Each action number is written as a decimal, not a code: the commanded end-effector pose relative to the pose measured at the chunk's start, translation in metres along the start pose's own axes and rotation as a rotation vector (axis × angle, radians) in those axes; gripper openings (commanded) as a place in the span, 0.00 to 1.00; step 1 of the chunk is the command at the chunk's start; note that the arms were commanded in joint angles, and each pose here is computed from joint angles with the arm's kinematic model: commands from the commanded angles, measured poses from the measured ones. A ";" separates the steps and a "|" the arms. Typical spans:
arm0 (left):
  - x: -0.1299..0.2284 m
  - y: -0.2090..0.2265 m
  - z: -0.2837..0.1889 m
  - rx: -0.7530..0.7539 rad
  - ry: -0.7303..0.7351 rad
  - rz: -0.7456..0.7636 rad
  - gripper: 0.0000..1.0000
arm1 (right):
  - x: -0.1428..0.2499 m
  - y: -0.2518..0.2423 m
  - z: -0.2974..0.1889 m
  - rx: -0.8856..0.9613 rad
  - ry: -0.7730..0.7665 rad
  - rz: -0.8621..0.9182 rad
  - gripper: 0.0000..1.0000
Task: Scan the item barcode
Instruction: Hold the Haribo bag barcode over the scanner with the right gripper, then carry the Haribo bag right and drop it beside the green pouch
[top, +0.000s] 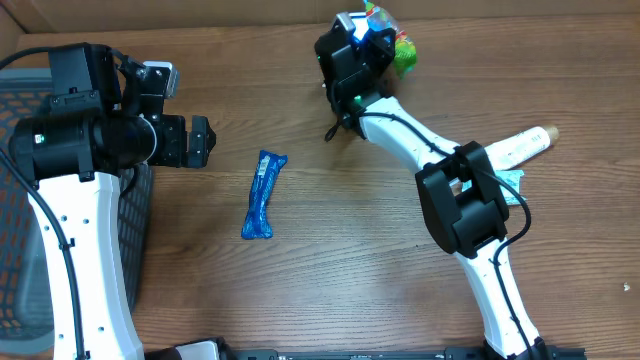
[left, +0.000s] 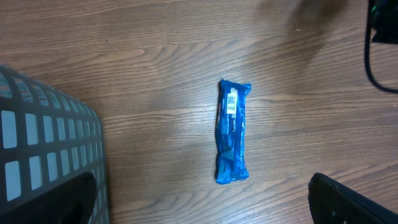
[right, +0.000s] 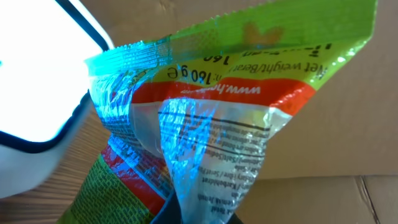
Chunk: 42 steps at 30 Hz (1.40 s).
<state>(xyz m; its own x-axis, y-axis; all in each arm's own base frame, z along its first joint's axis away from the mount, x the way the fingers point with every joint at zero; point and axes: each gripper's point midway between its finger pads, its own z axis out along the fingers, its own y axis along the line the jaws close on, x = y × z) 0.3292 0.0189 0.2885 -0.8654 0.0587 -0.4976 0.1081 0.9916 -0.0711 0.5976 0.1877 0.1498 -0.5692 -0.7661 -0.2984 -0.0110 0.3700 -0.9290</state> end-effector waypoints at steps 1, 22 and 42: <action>-0.002 -0.001 0.000 0.007 -0.006 0.005 1.00 | -0.013 0.006 -0.024 0.010 -0.025 0.010 0.04; -0.002 -0.001 0.000 0.007 -0.005 0.005 1.00 | -0.063 -0.026 -0.175 -0.206 -0.213 0.324 0.04; -0.002 -0.001 0.000 0.007 -0.005 0.005 1.00 | 0.201 -0.144 -0.093 -0.975 0.589 1.083 0.04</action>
<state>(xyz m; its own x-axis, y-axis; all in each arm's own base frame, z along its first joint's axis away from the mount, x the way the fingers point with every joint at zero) 0.3291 0.0189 0.2884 -0.8656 0.0586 -0.4972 0.1080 0.9916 -0.0712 0.4105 0.0463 0.2529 -0.8836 0.1770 -0.4334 0.1477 0.9839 0.1007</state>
